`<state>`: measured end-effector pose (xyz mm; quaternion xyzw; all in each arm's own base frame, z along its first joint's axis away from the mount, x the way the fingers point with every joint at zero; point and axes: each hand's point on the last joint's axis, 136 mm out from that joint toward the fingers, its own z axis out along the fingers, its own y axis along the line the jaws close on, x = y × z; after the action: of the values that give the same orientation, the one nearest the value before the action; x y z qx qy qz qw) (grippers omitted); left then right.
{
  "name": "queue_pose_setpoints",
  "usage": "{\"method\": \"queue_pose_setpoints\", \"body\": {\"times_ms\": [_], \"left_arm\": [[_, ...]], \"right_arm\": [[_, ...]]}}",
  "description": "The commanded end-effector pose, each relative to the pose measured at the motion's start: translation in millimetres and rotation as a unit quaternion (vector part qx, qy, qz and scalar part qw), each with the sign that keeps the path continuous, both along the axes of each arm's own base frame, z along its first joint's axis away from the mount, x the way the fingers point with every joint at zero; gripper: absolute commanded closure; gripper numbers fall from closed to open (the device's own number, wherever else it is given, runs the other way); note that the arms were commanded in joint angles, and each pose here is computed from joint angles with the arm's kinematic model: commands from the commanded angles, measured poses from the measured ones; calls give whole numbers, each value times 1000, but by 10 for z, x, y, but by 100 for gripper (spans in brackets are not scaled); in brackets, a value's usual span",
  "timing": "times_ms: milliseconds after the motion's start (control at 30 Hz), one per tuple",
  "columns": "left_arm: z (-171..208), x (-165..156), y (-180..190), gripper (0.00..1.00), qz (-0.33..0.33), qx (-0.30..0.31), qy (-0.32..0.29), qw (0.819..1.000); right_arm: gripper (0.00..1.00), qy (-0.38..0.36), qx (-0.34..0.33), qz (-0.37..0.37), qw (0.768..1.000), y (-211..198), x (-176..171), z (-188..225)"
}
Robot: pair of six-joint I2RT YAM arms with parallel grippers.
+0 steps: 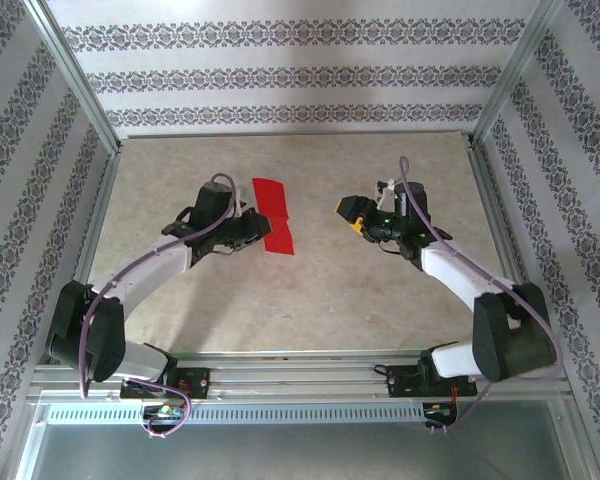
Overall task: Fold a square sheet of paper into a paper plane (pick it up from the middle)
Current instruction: Turn over the paper at the center of the table.
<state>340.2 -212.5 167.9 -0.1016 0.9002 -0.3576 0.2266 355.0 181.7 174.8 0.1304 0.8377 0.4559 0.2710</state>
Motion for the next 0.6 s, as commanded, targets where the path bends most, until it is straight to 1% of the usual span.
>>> {"method": "queue_pose_setpoints", "body": {"times_ms": [0,67,167,267,333,400,467,533,567], "left_arm": [[-370,-478,736,89,-11,287,84,954],[-280,-469,901,89,-9,384,83,919],[-208,-446,1017,89,-16,495,94,863],[-243,-382,1002,89,-24,581,103,807],[-317,-335,937,89,-23,612,109,783],[-426,-299,826,89,-23,629,115,769],[-619,-285,663,89,-34,632,130,763],[-782,-274,487,89,-43,625,139,767],[-858,-265,369,89,-49,617,140,773]], "right_arm": [[19,-13,-103,-43,994,-326,-38,-127],[14,-22,-134,-60,989,-441,-61,-104],[13,-26,-159,-81,984,-561,-95,-99],[13,-25,-168,-94,981,-631,-134,-117],[13,-24,-173,-105,979,-679,-158,-135],[13,-19,-177,-117,977,-737,-190,-163],[13,-16,-178,-128,976,-782,-221,-184],[13,-12,-179,-137,974,-827,-243,-204],[13,-11,-178,-139,974,-838,-255,-209]]}}
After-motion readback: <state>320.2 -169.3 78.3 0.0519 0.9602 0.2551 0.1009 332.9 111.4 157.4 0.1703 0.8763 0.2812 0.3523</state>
